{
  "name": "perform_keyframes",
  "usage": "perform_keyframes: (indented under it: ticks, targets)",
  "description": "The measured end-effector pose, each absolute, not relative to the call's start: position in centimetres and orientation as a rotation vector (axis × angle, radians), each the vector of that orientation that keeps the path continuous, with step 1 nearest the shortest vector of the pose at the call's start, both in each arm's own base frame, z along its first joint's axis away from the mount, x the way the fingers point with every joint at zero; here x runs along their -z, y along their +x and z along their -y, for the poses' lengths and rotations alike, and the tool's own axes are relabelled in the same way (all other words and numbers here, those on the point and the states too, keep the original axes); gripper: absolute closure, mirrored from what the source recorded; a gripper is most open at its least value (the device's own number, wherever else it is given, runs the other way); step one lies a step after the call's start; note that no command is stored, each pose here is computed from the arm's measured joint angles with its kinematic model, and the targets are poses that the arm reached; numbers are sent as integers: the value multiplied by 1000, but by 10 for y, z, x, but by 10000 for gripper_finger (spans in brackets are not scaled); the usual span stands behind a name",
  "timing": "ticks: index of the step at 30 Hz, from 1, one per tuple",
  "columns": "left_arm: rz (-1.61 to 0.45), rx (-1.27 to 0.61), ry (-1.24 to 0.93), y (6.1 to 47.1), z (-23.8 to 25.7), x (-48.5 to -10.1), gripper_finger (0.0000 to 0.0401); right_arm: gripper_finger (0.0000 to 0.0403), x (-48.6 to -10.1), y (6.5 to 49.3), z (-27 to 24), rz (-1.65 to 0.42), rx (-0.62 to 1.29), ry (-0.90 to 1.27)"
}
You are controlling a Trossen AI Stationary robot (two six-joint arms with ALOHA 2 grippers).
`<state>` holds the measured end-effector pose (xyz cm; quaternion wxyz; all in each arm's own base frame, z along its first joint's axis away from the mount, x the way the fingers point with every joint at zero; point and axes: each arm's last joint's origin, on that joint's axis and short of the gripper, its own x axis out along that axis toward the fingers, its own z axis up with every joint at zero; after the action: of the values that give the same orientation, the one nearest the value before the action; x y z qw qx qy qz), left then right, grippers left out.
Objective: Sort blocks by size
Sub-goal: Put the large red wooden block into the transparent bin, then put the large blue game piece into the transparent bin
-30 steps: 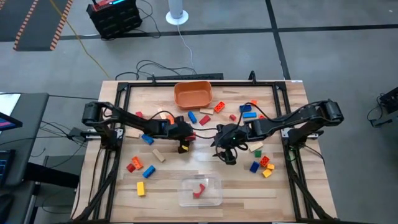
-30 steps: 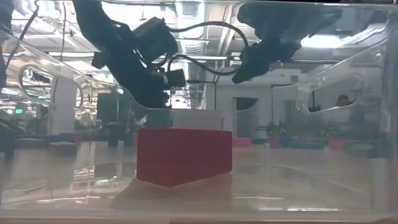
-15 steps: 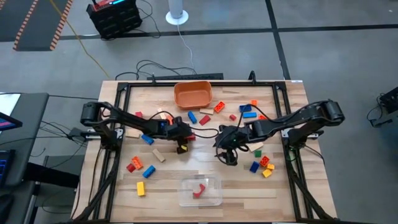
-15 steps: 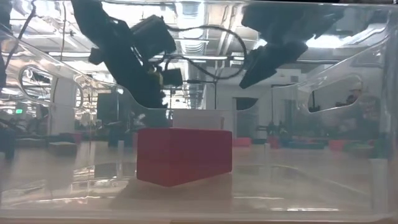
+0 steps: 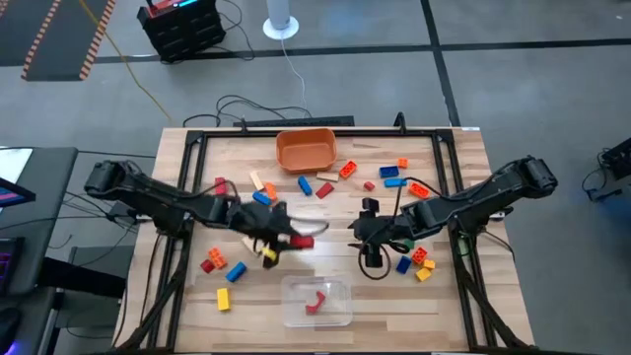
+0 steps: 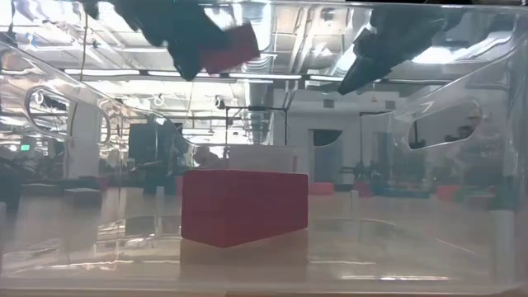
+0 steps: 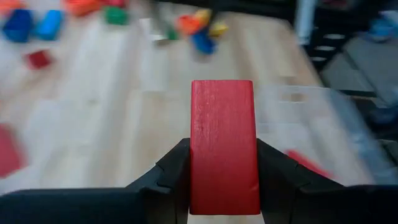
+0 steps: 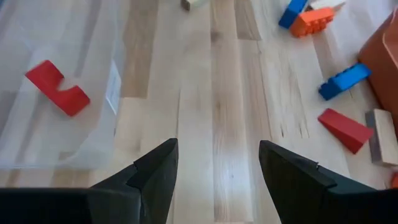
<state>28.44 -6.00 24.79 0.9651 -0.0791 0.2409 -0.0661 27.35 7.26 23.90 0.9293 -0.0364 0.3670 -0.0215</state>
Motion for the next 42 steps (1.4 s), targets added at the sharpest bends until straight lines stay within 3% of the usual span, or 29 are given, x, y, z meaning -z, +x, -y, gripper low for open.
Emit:
perform_keyframes:
  ticks: [13, 23, 29, 35, 38, 42]
  targets:
    - [-651, 316, -150, 320, 133, -237, 273, 148, -218, 260, -46, -882, 156, -31]
    - [-768, 318, -85, 352, 151, -211, 267, 148, -210, 248, -43, -902, 171, -7]
    - [-792, 344, -93, 355, 153, -203, 224, 148, -215, 240, -45, -880, 171, 20]
    - [-745, 344, -101, 349, 146, -225, 168, 148, -219, 239, -43, -859, 176, 29]
    - [-758, 273, -63, 340, 134, -239, 158, 148, -219, 240, -42, -852, 180, 35]
    - [-806, 31, 83, 318, 112, -258, 159, 148, -219, 241, -42, -848, 178, 36]
